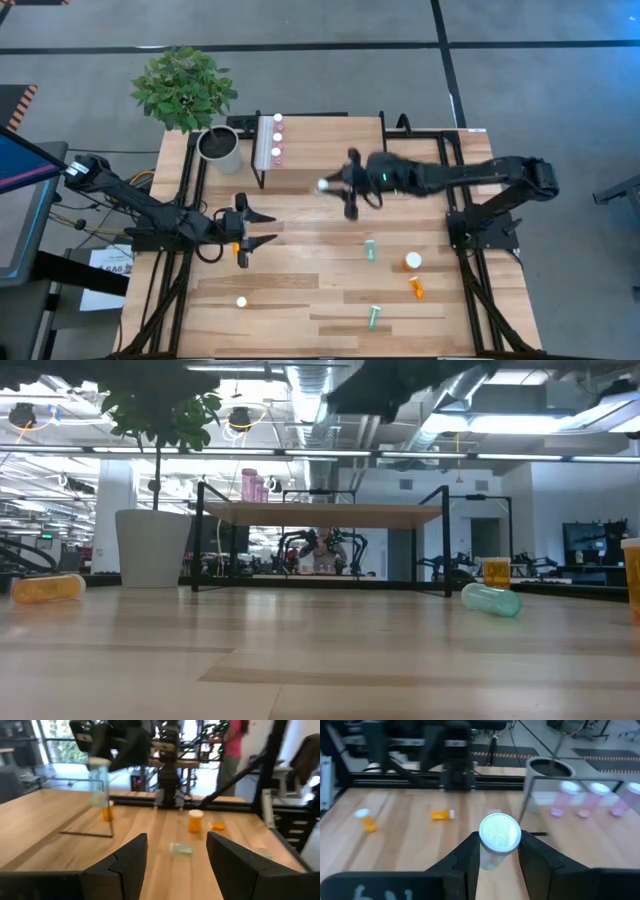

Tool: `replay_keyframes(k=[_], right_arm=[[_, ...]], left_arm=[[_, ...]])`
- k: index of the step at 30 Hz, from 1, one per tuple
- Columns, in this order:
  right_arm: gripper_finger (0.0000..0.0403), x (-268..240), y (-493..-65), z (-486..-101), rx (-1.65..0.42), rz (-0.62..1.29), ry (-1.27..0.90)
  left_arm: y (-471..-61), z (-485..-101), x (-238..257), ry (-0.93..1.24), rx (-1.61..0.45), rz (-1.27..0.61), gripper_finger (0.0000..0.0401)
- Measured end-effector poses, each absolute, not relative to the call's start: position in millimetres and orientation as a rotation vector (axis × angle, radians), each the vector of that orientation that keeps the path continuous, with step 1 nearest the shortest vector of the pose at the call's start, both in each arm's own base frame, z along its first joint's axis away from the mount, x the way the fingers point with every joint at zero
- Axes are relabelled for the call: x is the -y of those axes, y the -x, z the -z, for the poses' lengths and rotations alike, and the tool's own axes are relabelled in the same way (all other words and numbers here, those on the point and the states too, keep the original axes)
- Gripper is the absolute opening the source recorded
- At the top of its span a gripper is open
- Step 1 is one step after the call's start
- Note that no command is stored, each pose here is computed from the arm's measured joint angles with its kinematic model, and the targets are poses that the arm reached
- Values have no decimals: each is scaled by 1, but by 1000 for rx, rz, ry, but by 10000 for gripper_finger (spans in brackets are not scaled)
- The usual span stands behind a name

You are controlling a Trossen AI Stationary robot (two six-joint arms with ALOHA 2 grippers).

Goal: Pick and place medicine bottles onto shelf by color
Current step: Put the left blue pill bottle on the shelf

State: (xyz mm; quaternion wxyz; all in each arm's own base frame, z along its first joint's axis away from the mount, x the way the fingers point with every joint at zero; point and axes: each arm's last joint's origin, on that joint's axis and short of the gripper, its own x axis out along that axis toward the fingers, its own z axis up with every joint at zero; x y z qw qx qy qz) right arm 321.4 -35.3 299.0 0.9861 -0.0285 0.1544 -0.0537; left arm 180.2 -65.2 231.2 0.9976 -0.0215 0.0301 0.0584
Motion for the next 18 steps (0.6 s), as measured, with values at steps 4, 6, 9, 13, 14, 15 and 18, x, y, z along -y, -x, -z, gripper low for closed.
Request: replay_keyframes(k=[4,6,9,13,14,15,18], right_arm=[[139,79,-332,-300,-314,128,61],[140,97,-339,-301,-308,124,62],[144,121,-347,-300,-333,127,49],[145,144,-355,-302,-377,153,67],[145,150,-359,-306,-365,162,80],[145,154,-361,-307,-366,169,88],[144,167,-366,-310,-400,180,110]], left_arm=[[-180,-229,53,33,-95,-179,193],[-180,-230,45,26,-102,-209,193],[-178,-235,33,-2,-89,-232,193],[-170,-246,16,-24,-34,-237,193],[-168,-248,11,-23,-23,-241,193],[-165,-250,7,-22,-15,-246,193],[-158,-255,-6,13,19,-263,193]])
